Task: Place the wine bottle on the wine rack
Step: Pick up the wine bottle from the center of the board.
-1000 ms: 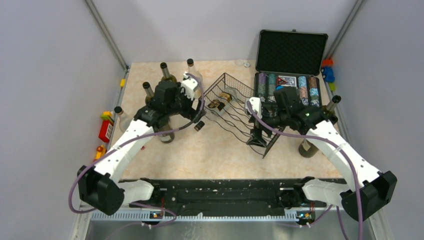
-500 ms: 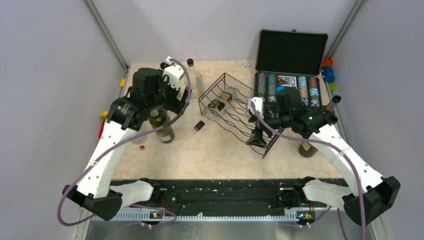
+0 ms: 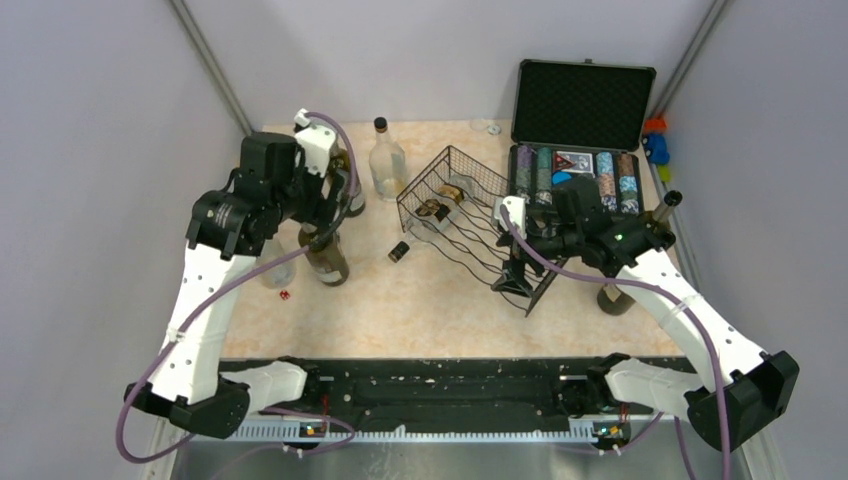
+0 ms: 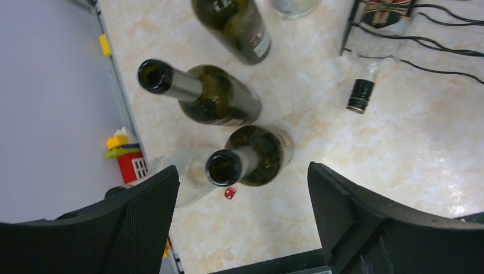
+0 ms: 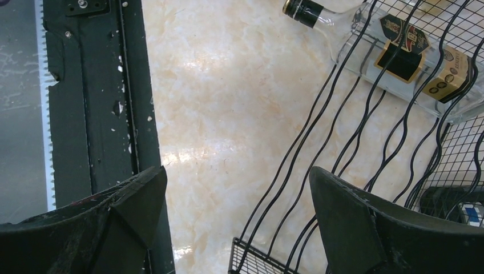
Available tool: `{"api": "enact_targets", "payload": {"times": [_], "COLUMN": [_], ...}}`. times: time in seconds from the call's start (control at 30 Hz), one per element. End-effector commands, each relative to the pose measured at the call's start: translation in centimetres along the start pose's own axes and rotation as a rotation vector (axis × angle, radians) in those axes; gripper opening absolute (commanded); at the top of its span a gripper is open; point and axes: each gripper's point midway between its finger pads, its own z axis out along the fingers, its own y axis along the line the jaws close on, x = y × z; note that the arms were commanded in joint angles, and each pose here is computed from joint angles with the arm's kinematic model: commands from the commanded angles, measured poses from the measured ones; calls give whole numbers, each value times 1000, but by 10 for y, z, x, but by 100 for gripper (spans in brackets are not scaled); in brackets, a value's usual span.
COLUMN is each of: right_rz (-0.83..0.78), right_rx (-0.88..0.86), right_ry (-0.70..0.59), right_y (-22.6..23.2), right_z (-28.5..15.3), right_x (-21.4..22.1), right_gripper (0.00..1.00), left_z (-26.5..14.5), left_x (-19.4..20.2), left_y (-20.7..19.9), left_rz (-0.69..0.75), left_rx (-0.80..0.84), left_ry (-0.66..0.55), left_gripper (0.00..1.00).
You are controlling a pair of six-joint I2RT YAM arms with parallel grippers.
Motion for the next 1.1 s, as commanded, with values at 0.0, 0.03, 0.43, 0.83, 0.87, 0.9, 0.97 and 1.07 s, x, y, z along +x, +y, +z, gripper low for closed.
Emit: {"api": "enact_targets", "payload": {"times": [0.0, 0.03, 0.43, 0.83, 0.87, 0.9, 0.97, 1.07], "right_rz": [-31, -31, -33, -35, -35, -34, -34, -31], "right_rx": [-17, -20, -27, -40, -40, -40, -40, -45], "right_ry": [-44, -43, -34, -31, -30, -30, -28, -26], "right_y": [5, 6, 9, 11, 11, 11, 11, 11], "right_z": [0, 0, 2, 5, 5, 6, 7, 8], "right_x": [-10, -10, -5, -1, 0, 0, 2, 4], "right_gripper": [98, 98, 98, 98, 98, 98, 98, 98], "left_z": [3, 5, 37, 60, 61, 62, 63, 63], "left_x": [10, 13, 47, 64, 66, 67, 69, 68], "left_y": [23, 26, 23, 20, 20, 19, 19, 20], "left_rz": [-66, -79, -180, -223, -222, -222, -221, -215], "left_rx": [-51, -51, 83, 118, 119, 117, 116, 110], "left_ry": [52, 60, 159, 190, 190, 191, 189, 174], "left_gripper": [86, 85, 72, 63, 62, 60, 58, 54]}}
